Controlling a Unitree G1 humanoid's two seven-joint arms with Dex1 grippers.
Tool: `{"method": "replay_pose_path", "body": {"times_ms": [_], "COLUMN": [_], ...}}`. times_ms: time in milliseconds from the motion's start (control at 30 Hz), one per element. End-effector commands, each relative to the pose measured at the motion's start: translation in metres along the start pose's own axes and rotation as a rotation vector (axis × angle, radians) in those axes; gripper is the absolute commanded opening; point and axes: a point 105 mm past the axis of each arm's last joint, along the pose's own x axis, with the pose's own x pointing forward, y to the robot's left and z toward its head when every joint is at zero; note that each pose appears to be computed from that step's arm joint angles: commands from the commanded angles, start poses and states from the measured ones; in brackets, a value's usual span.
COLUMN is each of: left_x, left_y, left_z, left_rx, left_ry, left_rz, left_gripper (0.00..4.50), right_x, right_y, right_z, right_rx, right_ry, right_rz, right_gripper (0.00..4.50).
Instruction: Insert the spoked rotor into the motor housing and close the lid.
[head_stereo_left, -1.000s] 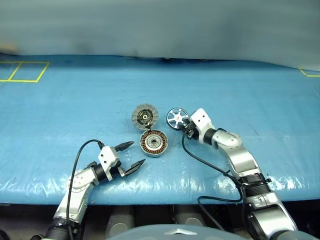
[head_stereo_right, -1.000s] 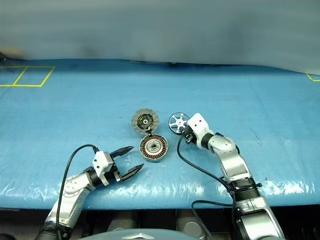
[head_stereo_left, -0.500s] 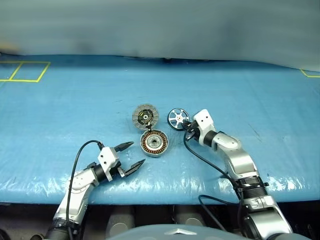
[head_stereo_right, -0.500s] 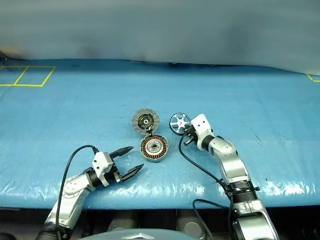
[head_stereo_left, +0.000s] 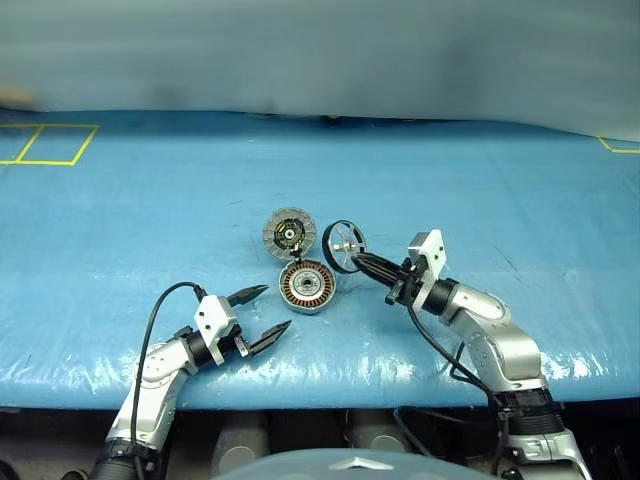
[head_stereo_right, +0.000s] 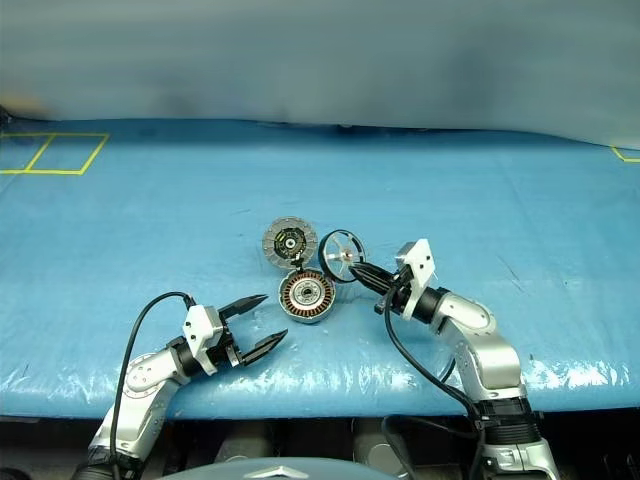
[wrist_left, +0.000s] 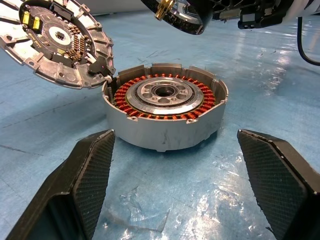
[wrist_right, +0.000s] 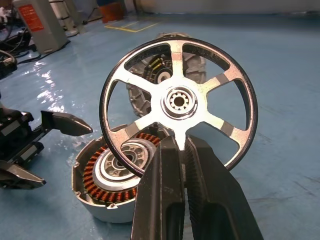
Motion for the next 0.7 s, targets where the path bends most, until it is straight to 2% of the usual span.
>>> {"method": "replay_pose_path", "body": {"times_ms": [33, 267, 700], "left_x": [0.004, 0.004, 0.002], "left_y": [0.000, 0.000, 0.000], "left_z": [0.009, 0.009, 0.006], "left_rx": [0.012, 0.013, 0.011], "left_ry": [-0.037, -0.032, -0.026], "left_rz": [-0.006, -0.001, 0.010], "left_gripper": [4.15, 4.15, 4.15], "right_x": [0.011, 0.019, 0.022], "right_y": [0.017, 0.022, 0.027], "right_z": [0.011, -0.002, -0.007], "right_rx": [-0.069, -0.161, -0.231], "right_ry": [-0.006, 0.096, 0.154], "right_rz": [0.088, 0.130, 0.174], "right_gripper": [0.03, 0.03, 0.03]}}
